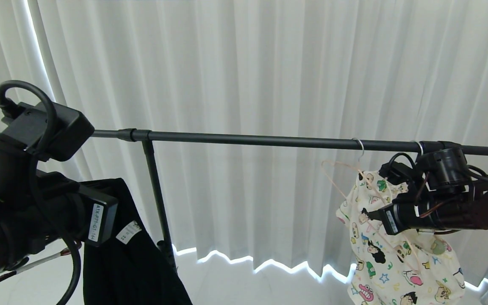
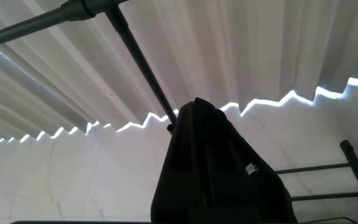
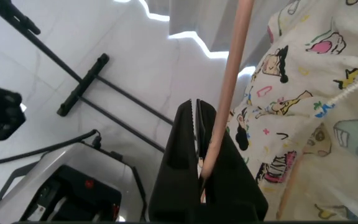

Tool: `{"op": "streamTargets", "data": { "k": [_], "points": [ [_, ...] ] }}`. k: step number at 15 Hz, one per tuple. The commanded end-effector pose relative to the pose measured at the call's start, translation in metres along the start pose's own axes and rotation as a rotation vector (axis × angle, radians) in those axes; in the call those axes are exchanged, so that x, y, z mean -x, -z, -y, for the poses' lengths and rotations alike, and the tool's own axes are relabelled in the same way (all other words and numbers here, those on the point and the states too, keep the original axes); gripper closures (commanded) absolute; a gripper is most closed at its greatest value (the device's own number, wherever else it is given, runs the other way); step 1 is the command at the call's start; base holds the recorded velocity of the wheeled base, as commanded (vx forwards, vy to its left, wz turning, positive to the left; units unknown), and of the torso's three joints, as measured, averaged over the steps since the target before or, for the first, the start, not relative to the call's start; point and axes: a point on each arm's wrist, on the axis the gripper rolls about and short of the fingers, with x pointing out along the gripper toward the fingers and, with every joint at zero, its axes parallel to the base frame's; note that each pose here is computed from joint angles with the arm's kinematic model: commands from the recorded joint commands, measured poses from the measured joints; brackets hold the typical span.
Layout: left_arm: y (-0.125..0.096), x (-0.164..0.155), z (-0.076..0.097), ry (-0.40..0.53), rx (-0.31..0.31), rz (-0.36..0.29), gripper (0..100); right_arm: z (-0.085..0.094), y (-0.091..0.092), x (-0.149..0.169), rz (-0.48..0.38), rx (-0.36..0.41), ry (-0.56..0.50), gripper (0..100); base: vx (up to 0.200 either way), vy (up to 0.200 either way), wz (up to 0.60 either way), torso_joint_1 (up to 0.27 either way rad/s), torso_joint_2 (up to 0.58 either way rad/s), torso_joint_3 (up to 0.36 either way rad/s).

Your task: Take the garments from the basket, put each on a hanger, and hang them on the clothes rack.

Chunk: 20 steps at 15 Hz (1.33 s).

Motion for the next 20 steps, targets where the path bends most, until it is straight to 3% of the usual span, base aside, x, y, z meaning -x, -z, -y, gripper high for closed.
{"op": "streamTargets", "data": {
  "k": [1,10,17,20],
  "points": [
    [0.0,0.001,-0.001,-0.001,0.001,0.002,100,-0.001,-0.005,0.008,0.038,0.008,0.003,100,0.0,0.0,0.0,0.0,0.0,0.0],
    [-0.002,0.001,-0.001,-0.006,0.023,0.042,100,-0.01,0.006,0.044,0.229,0.042,0.01,100,0.0,0.0,0.0,0.0,0.0,0.0],
    [-0.002,0.001,-0.001,-0.011,0.014,0.043,100,-0.024,0.031,0.084,0.274,0.063,-0.004,100,0.0,0.0,0.0,0.0,0.0,0.0],
    [0.001,0.0,-0.001,-0.047,0.009,0.03,100,-0.029,0.037,0.098,0.278,0.069,-0.009,100,-0.2,0.0,0.0,0.004,0.01,0.002]
  ]
}}
